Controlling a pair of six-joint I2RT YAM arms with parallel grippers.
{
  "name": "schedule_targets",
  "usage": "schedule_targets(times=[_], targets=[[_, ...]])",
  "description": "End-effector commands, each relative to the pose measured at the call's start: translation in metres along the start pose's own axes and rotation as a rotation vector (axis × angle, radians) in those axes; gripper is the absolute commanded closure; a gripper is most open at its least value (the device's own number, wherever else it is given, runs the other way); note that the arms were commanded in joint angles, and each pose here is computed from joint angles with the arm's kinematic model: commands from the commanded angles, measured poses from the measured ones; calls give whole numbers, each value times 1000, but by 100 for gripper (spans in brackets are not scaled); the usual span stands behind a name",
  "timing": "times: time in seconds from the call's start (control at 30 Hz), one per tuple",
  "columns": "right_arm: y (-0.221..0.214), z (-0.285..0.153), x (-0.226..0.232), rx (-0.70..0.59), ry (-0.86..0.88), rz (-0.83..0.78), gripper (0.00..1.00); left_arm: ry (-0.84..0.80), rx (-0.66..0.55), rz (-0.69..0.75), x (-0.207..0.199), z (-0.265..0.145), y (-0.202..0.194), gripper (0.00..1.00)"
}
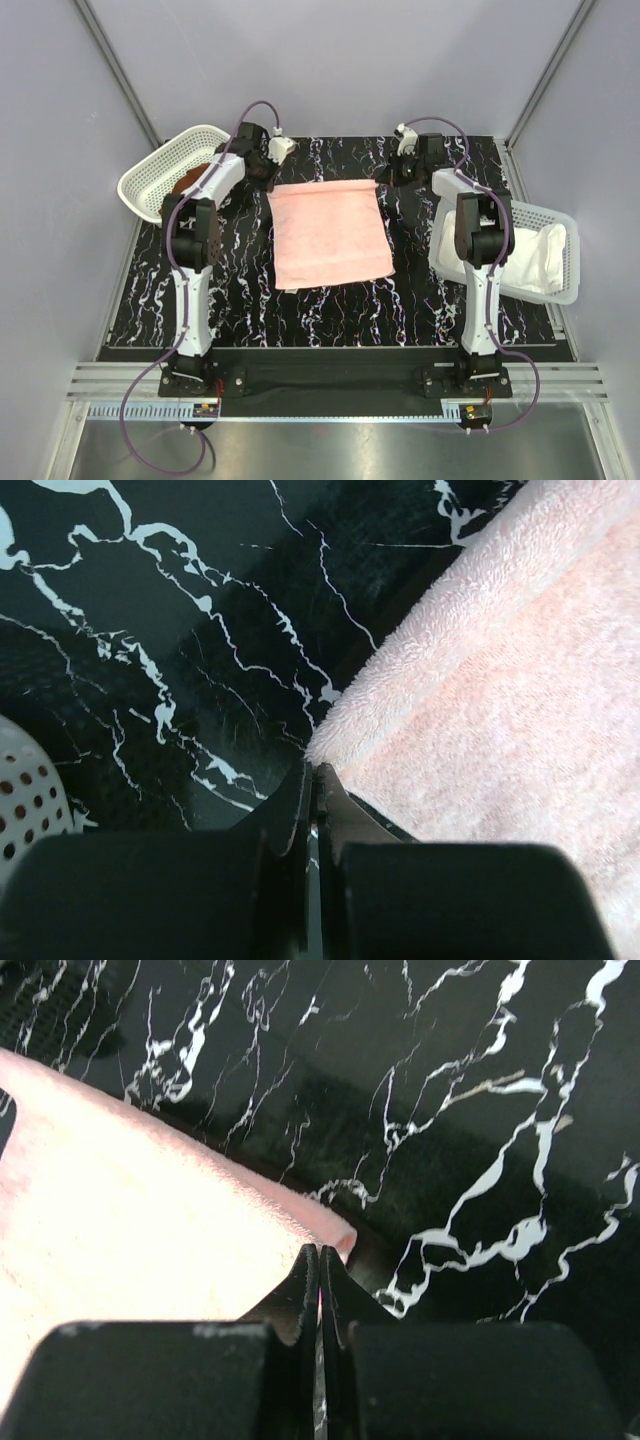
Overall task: Fold and stack the towels
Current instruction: Fold the towel
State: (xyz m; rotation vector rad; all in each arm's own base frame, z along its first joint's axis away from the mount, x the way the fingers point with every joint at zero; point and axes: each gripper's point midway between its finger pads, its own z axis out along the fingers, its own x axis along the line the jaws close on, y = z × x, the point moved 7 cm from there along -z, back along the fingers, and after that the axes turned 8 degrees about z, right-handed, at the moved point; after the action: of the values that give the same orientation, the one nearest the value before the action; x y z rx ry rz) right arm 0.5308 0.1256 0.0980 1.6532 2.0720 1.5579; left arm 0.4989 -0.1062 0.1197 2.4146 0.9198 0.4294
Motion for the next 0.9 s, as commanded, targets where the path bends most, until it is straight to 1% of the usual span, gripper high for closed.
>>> schedule_targets(times=[0.0, 0.07, 0.1, 0.23, 0.37, 0.47, 0.5, 0.53, 0.57, 0.6, 0.63, 0.7, 0.73, 0.87], targets=[[46, -31, 27, -129, 0, -154, 100, 102, -144, 64, 8, -61, 38, 100], [45, -40, 30, -133, -23, -157, 100, 102, -138, 71, 2, -67, 35, 100], [50, -43, 32, -162, -24, -184, 100, 117, -149, 83, 1, -78, 38, 100], [48, -60, 43, -165, -38, -190, 100, 109, -142, 89, -11, -91, 34, 100], [42, -76, 54, -173, -32, -167, 100, 55, -109, 34, -25, -94, 22, 100], [31, -87, 62, -158, -23, -140, 100, 24, -112, 40, -40, -101, 20, 100], [32, -95, 68, -171, -25, -145, 100, 17, -104, 47, -49, -103, 15, 100], [19, -96, 65, -149, -37, -128, 100, 19, -106, 50, -52, -104, 12, 100], [15, -99, 65, -148, -48, -121, 100, 30, -129, 53, -55, -111, 15, 100], [15, -107, 70, -158, -61, -123, 100, 11, -119, 49, -63, -109, 10, 100], [3, -109, 68, -134, -74, -103, 100, 5, -118, 49, -66, -111, 9, 100], [-7, -117, 72, -117, -72, -81, 100, -20, -124, 31, -77, -118, 8, 100], [-11, -119, 75, -113, -67, -48, 100, -37, -111, 22, -84, -116, 2, 100], [-34, -130, 80, -87, -76, 16, 100, -39, -123, 25, -106, -129, -5, 100]])
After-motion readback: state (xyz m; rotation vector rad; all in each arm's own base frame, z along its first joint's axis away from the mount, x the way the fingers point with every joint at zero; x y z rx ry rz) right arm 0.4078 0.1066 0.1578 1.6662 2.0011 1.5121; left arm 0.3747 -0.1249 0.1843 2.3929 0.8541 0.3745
